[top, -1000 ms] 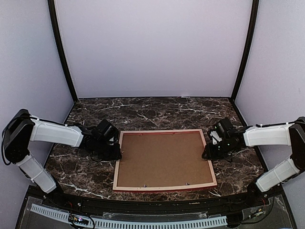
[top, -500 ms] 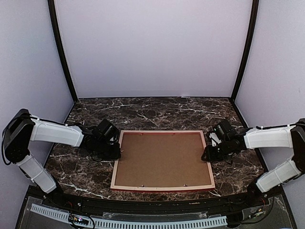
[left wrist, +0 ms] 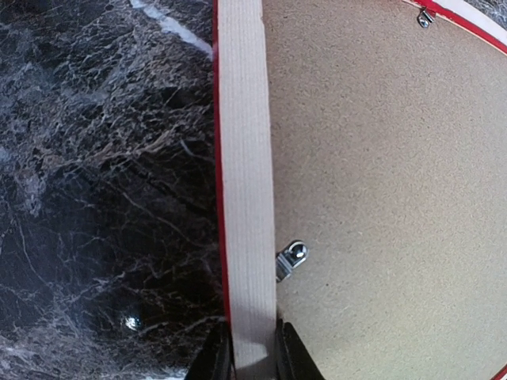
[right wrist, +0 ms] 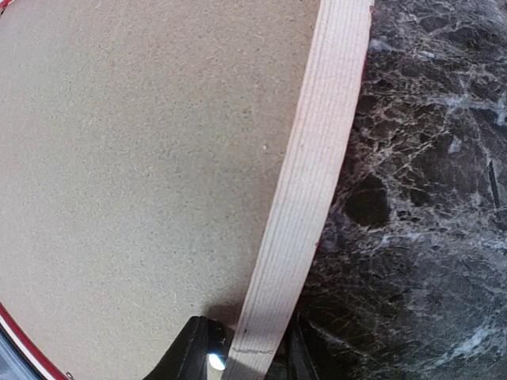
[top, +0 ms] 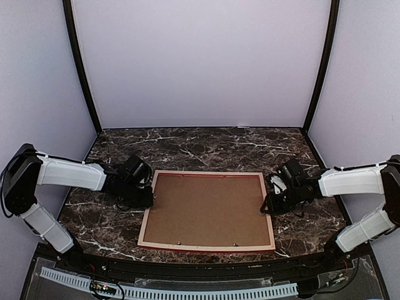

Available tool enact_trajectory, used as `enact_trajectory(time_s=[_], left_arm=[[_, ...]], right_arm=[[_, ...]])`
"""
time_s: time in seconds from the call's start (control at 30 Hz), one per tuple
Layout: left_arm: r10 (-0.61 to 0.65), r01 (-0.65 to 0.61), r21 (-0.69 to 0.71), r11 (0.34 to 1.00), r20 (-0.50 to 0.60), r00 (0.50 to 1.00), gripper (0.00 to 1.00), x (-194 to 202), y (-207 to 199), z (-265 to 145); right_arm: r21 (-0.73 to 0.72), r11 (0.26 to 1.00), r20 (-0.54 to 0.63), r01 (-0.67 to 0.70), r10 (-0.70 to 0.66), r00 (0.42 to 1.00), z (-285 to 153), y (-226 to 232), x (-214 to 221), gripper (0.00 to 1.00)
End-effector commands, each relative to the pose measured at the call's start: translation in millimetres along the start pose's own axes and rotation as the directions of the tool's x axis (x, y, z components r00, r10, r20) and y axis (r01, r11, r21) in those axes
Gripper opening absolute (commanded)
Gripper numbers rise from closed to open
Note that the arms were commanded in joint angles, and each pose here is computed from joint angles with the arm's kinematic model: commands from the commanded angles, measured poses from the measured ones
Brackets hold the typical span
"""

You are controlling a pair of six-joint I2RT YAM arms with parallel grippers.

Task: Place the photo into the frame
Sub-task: Press the fastener onto the backboard.

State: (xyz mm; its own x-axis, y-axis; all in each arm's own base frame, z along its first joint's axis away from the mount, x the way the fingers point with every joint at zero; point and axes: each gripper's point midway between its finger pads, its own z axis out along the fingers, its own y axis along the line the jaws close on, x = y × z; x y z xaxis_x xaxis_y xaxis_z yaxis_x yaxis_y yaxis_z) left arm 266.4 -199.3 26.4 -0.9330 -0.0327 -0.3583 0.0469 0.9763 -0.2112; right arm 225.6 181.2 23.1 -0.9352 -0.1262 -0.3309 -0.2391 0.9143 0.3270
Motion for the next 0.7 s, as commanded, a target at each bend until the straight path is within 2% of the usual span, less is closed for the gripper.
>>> enact_trajectory(time_s=[0.0, 0.37, 0.67], left_arm=[[0.015, -0.018, -0.083, 0.996, -0.04, 0.999, 0.2, 14.5, 24.4, -3.4], [0.006, -0.009, -0.089, 0.996, -0.034, 0.999, 0.2, 14.7, 31.5, -7.4], [0.003, -0.007, -0.1, 0.995, -0.037, 0.999, 0.2, 17.0, 36.4, -9.7]], right_arm=[[-0.04, 0.998, -0.03, 0.045, -0.046, 0.998, 5.4, 9.7, 8.1, 0.32], [-0.037, 0.997, -0.051, 0.07, -0.072, 0.996, 14.8, 9.3, 8.6, 0.24], [0.086, 0.995, -0.097, 0.045, -0.036, 0.995, 27.4, -13.2, 12.3, 0.2]])
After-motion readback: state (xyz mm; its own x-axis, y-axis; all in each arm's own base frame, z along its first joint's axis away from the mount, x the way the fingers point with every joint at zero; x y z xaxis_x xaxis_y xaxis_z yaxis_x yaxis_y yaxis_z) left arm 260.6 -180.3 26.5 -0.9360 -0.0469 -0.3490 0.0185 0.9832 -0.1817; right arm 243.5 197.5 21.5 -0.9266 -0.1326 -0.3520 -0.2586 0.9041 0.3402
